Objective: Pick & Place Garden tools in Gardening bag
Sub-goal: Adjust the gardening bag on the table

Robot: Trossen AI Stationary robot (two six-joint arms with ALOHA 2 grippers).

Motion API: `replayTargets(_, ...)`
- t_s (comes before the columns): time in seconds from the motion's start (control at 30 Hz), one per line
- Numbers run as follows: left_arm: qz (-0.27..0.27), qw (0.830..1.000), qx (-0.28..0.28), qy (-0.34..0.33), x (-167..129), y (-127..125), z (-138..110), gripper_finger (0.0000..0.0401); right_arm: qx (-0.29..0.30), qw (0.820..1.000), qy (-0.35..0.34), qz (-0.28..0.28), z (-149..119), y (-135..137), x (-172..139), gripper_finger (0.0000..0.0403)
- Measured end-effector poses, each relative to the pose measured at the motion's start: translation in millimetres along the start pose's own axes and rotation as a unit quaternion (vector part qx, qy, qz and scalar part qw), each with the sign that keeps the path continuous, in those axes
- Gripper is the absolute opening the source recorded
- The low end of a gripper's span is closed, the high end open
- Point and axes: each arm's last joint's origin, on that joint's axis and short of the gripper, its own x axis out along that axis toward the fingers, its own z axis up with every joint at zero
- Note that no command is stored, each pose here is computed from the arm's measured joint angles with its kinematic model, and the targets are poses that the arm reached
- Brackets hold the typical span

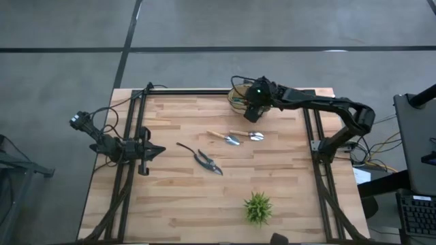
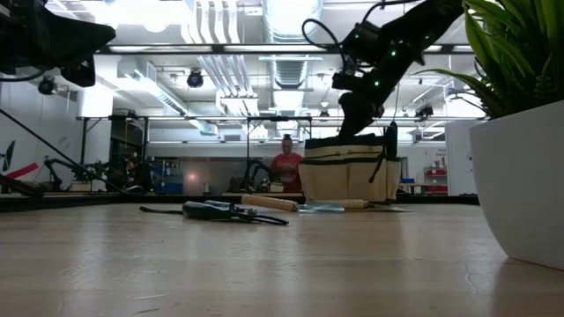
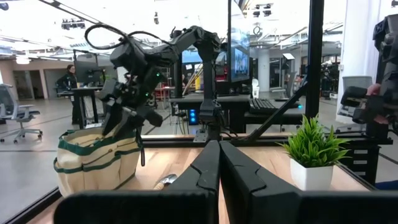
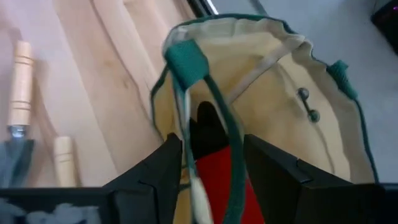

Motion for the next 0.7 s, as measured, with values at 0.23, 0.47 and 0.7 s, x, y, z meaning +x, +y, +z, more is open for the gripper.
replayTargets(0.23,0.000,1.000,0.000,0.000,0.0,0.0,0.0,0.0014,-0.031,0.999,0.041,0.017,3.7,2.8,12.4,0.0083)
replayTargets(0.47,0.000,1.000,0.000,0.000,0.0,0.0,0.0,0.0014,-0.060,0.996,0.050,0.035,3.3,6.6,14.5,0.0013)
replayTargets(0.7,0.000,1.000,0.000,0.000,0.0,0.0,0.0,0.0014,-0.103,0.993,0.025,0.056,4.0,15.2,-8.8,0.0008)
